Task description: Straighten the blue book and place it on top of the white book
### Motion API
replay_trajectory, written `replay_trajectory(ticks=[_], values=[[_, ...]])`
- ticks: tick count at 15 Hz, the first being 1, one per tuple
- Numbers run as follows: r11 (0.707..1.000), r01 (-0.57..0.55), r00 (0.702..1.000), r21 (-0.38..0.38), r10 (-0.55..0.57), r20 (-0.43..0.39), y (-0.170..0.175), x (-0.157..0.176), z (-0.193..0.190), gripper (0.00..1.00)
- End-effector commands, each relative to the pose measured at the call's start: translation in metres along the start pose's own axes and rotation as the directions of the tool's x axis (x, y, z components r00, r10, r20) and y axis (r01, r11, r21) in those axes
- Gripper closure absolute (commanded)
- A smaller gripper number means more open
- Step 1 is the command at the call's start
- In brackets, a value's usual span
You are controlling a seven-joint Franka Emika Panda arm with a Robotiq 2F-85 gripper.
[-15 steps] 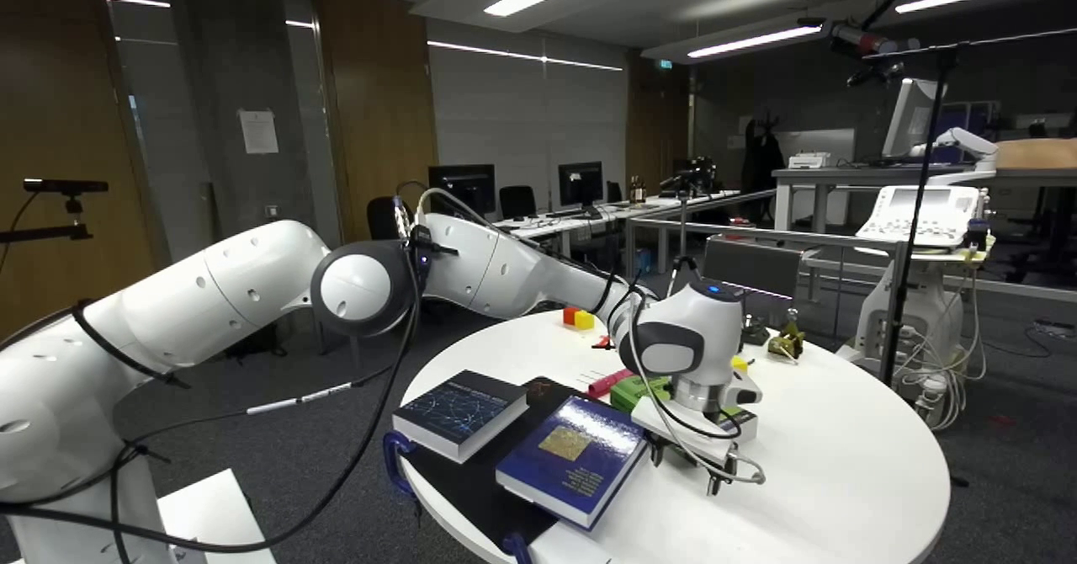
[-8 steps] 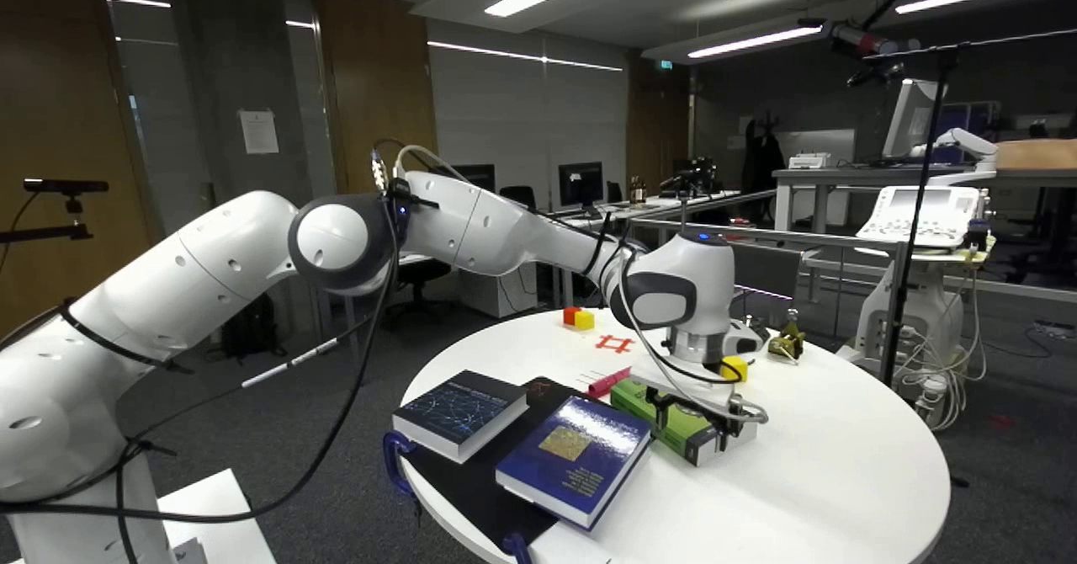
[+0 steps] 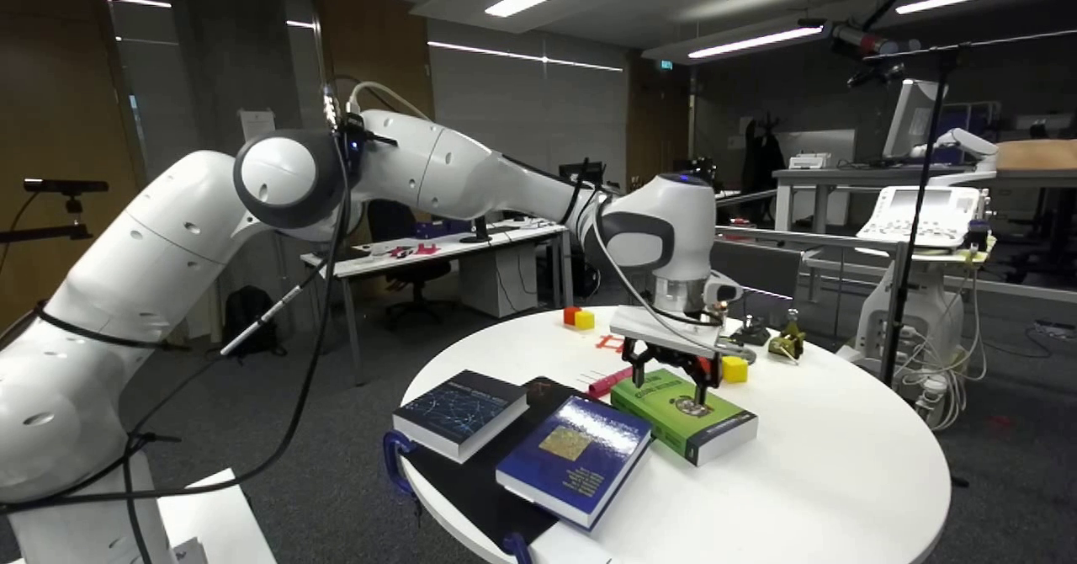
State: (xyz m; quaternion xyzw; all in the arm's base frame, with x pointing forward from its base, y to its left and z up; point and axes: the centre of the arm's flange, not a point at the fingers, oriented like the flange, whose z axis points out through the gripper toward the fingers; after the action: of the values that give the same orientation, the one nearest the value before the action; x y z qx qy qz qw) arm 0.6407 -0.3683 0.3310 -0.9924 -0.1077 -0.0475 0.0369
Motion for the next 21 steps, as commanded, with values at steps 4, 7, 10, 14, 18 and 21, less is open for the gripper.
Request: replay_trajectory(ticks=[4, 7, 10, 14, 18, 21], values=[[0.980, -0.020, 0.995, 0.196, 0.038, -0.089, -0.026, -0.064, -0.059, 0.00], [0.965, -0.026, 0.987, 0.261, 0.066, -0.145, -0.025, -0.080, -0.075, 0.00], [0.972, -0.045, 0.989, 0.231, 0.076, -0.128, -0.011, -0.066, -0.073, 0.00], [0.970, -0.046, 0.989, 0.240, 0.079, -0.128, -0.009, -0.069, -0.070, 0.00], [0.968, -0.042, 0.990, 0.247, 0.074, -0.123, -0.011, -0.066, -0.064, 0.00], [0.968, -0.042, 0.990, 0.246, 0.074, -0.123, -0.011, -0.066, -0.065, 0.00]])
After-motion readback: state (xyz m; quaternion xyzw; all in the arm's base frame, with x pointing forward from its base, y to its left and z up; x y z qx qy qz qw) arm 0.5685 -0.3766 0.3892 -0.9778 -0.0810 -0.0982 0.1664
